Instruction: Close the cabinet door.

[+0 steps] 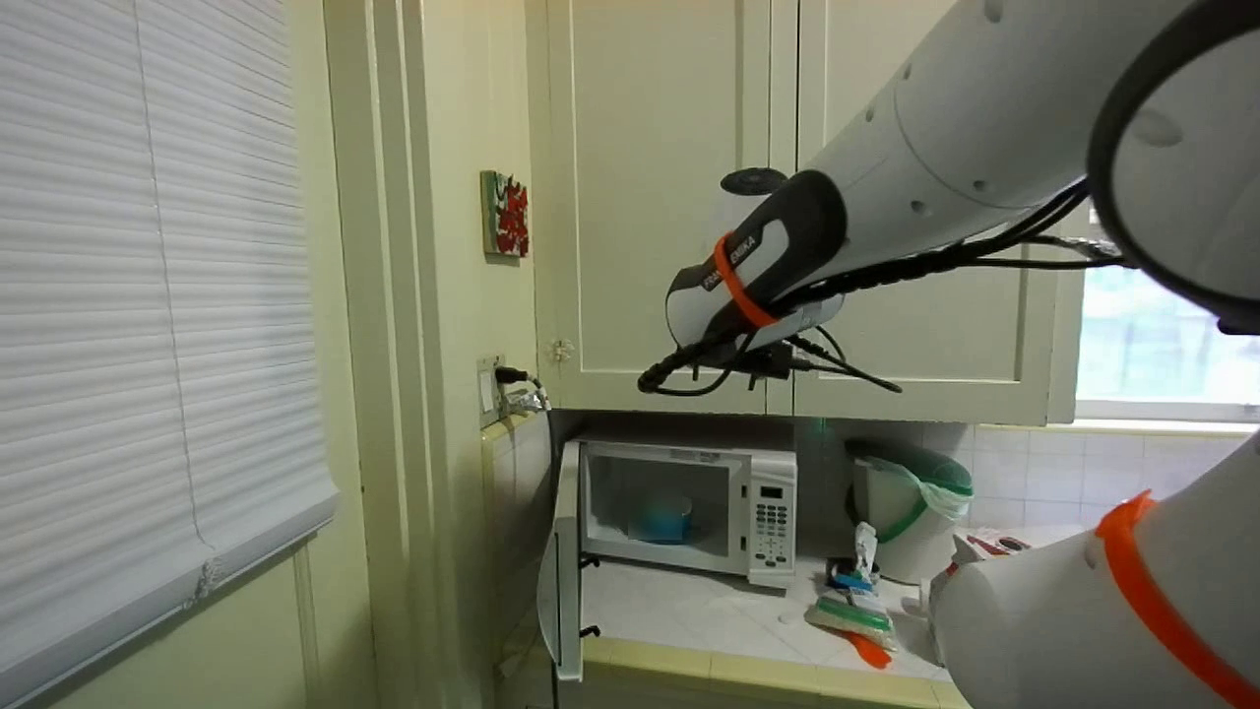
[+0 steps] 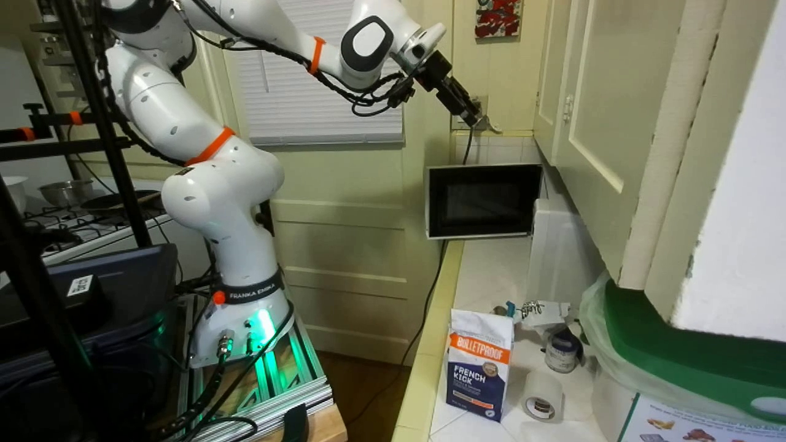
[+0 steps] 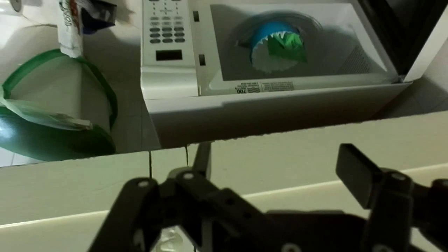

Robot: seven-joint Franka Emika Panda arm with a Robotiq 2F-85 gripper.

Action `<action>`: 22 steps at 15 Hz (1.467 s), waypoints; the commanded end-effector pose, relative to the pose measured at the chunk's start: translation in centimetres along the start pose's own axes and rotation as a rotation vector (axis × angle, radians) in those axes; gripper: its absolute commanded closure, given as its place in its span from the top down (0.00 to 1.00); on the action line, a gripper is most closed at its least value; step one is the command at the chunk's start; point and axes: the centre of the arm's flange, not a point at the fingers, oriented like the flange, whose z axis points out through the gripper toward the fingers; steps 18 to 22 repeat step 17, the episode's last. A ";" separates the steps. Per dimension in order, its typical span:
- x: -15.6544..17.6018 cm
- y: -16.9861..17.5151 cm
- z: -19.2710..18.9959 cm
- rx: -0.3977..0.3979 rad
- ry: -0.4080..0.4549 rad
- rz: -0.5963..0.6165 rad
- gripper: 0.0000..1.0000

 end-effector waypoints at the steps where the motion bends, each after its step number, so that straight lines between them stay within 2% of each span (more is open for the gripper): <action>1: -1.9 0.7 -3.0 -0.023 -0.087 -0.069 1.00; 8: -4.8 0.7 -6.4 -0.037 -0.191 -0.147 1.00; 13: -6.9 0.5 -8.1 -0.073 -0.175 -0.211 1.00; 14: -5.4 -0.3 -7.1 -0.051 -0.185 -0.202 1.00; 22: -6.0 -0.2 -7.6 -0.052 -0.173 -0.214 1.00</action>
